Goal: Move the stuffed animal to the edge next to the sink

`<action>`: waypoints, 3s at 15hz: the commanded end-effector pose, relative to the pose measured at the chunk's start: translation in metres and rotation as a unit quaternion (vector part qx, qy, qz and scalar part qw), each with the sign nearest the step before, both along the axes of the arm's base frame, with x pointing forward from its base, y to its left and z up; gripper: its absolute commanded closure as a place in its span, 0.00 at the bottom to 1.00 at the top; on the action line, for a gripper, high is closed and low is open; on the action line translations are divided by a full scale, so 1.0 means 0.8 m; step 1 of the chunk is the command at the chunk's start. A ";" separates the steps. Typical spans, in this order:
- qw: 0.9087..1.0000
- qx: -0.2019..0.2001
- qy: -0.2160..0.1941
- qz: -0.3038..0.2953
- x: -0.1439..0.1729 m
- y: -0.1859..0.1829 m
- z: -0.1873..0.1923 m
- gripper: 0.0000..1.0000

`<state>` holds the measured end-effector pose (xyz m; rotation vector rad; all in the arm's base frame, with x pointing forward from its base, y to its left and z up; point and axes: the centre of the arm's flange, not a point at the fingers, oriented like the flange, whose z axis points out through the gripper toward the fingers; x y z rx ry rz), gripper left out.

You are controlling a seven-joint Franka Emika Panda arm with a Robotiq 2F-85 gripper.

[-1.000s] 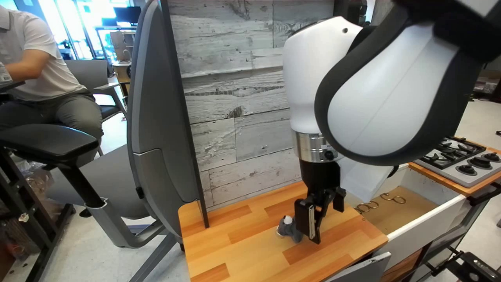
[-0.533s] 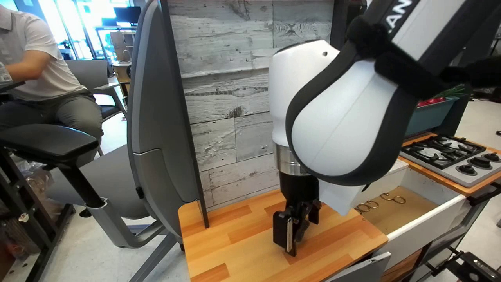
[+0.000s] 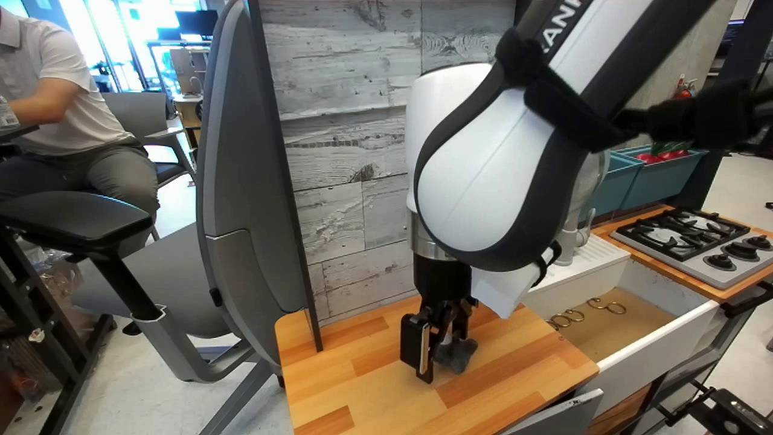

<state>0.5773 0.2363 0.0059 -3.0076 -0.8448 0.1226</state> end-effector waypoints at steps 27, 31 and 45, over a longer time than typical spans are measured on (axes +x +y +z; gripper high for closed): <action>0.973 -0.015 -0.031 -0.226 0.000 -0.078 0.100 0.97; 0.955 -0.018 -0.029 -0.295 0.016 -0.126 0.091 0.97; 0.930 -0.057 0.005 -0.362 0.038 -0.219 -0.007 0.97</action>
